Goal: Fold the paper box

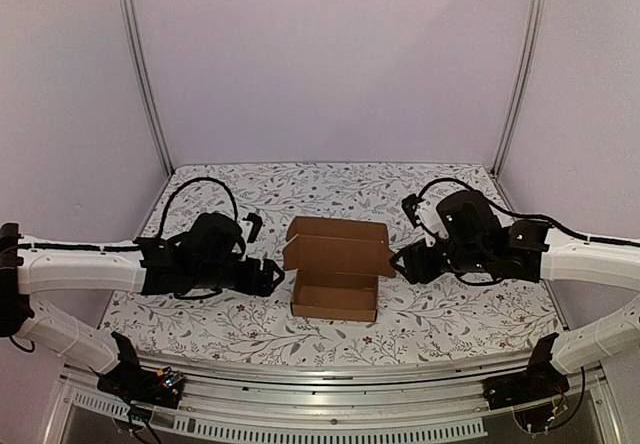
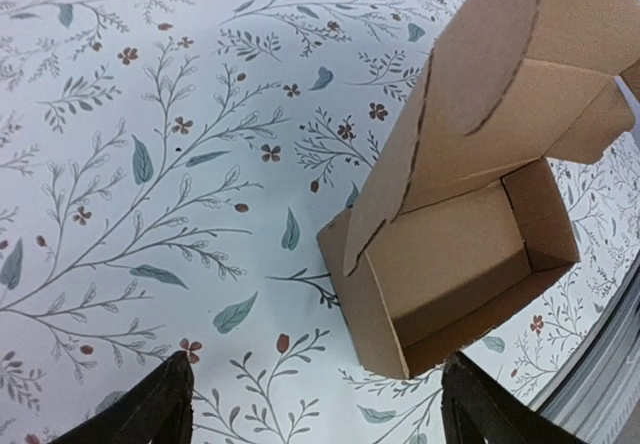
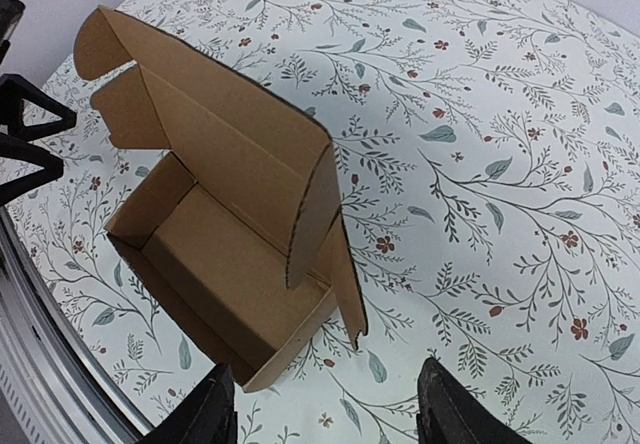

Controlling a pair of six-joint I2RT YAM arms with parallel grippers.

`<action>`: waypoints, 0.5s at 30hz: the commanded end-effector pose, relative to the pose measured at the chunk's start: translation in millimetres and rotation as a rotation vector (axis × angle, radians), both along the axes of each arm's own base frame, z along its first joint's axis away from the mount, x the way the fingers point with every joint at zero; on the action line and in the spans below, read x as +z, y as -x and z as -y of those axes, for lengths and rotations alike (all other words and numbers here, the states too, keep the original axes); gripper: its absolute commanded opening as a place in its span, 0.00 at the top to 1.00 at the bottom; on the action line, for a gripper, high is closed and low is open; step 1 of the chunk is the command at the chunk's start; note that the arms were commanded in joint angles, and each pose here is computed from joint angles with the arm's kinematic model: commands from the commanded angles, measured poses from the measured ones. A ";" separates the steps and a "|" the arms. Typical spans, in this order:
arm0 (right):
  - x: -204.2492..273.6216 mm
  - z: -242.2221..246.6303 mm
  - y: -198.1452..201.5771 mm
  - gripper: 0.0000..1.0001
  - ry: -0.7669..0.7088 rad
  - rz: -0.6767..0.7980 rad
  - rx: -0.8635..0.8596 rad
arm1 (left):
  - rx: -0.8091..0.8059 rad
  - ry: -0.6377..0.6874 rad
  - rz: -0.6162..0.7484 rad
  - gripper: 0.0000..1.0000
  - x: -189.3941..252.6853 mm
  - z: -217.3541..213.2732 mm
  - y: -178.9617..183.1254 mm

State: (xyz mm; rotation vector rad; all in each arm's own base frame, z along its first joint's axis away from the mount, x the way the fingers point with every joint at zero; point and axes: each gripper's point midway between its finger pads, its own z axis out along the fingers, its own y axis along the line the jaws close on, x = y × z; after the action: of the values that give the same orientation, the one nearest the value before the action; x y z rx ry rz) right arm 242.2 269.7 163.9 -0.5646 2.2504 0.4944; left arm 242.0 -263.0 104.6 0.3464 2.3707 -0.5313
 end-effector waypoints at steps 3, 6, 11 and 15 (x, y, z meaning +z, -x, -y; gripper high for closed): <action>-4.2 -0.9 -4.2 0.46 0.040 -0.036 0.102 | -0.017 -0.029 0.095 0.02 31.3 -6.4 -9.2; -8.9 -8.3 -4.7 0.52 0.019 -0.079 0.143 | -0.024 -0.022 0.113 0.00 37.9 -5.6 -9.8; -18.3 -10.4 -13.7 0.57 0.016 -0.101 0.142 | -0.025 -0.021 0.123 0.01 41.9 -6.0 -10.8; -21.7 -9.1 -21.6 0.60 0.004 -0.109 0.141 | -0.026 -0.022 0.120 0.01 40.3 -6.3 -10.3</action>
State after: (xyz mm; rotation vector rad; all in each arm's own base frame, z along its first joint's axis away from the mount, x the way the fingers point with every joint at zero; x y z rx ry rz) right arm 254.3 272.9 134.5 -0.7092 2.3511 0.5514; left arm 249.0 -258.3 136.1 0.4046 2.2786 -0.4926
